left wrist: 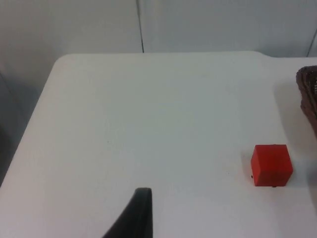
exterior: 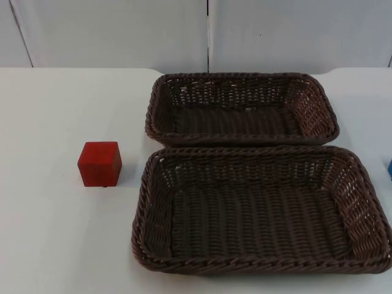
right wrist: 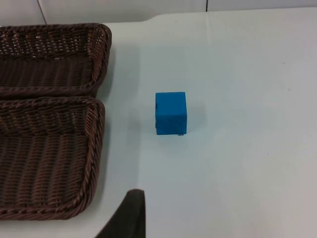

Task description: Pick up one cube with the left hand and place it into the upper basket. Pick up one cube with the right hand and place it into the lower basket.

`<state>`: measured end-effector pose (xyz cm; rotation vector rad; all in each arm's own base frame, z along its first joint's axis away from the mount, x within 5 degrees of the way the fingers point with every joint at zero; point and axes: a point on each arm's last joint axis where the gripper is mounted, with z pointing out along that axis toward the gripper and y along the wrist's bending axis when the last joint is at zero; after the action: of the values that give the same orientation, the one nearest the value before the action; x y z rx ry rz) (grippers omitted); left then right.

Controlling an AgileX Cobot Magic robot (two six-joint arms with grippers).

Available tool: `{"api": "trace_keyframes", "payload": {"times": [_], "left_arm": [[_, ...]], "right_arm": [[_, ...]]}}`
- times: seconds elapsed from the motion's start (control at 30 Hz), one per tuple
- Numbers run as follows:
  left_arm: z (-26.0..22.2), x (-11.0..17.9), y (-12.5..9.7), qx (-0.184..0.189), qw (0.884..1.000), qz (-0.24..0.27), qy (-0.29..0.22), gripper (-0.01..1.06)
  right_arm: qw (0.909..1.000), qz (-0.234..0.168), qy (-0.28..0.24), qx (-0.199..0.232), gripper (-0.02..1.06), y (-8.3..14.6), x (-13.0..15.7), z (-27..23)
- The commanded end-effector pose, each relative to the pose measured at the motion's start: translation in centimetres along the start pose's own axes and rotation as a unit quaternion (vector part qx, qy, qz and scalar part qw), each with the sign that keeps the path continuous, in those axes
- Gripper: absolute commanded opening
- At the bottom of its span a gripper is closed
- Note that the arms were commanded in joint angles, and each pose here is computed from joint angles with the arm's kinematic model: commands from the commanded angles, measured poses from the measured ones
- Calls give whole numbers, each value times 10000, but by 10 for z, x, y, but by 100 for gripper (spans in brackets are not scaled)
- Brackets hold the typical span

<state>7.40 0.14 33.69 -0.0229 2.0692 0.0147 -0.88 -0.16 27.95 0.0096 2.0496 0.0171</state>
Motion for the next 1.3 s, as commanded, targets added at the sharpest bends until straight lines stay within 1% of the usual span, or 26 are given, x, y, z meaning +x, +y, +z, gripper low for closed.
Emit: {"api": "trace_keyframes", "payload": {"times": [0.0,0.07,0.1,0.2,0.37,0.4,0.5,0.67,0.83,0.87,0.97,1.27], "left_arm": [[7,-12,-1,86,9999,-64,-17,105],[9,-14,-1,117,9999,-82,6,105],[15,-20,-2,178,9997,-141,85,105],[23,-26,-3,263,9995,-78,177,105],[48,-34,-9,678,9966,-119,448,105],[48,-34,-9,678,9966,-119,448,105],[65,-36,-12,866,9945,-155,573,105],[81,-37,-13,951,9929,-57,707,105],[92,-39,-15,1088,9915,-87,707,105],[97,-41,-16,1193,9906,-67,668,105],[107,-45,-18,1359,9882,-21,705,105],[132,-56,-19,1447,9851,-28,925,105]], "right_arm": [[10000,-2,-11,26,105,0,-1,1],[10000,-2,-11,26,105,0,-1,1],[10000,-2,-11,26,105,0,-1,1],[10000,-2,-11,26,105,0,-1,1],[10000,-2,-11,26,105,0,-1,1],[10000,-2,-11,26,105,0,-1,1],[10000,-2,-11,26,105,0,-1,1],[10000,-2,-11,26,105,0,-1,1],[10000,-2,-11,26,105,0,-1,1],[10000,-2,-11,26,105,0,-1,1],[10000,-2,-11,26,105,0,-1,1],[10000,-2,-11,26,105,0,-1,1]]}}
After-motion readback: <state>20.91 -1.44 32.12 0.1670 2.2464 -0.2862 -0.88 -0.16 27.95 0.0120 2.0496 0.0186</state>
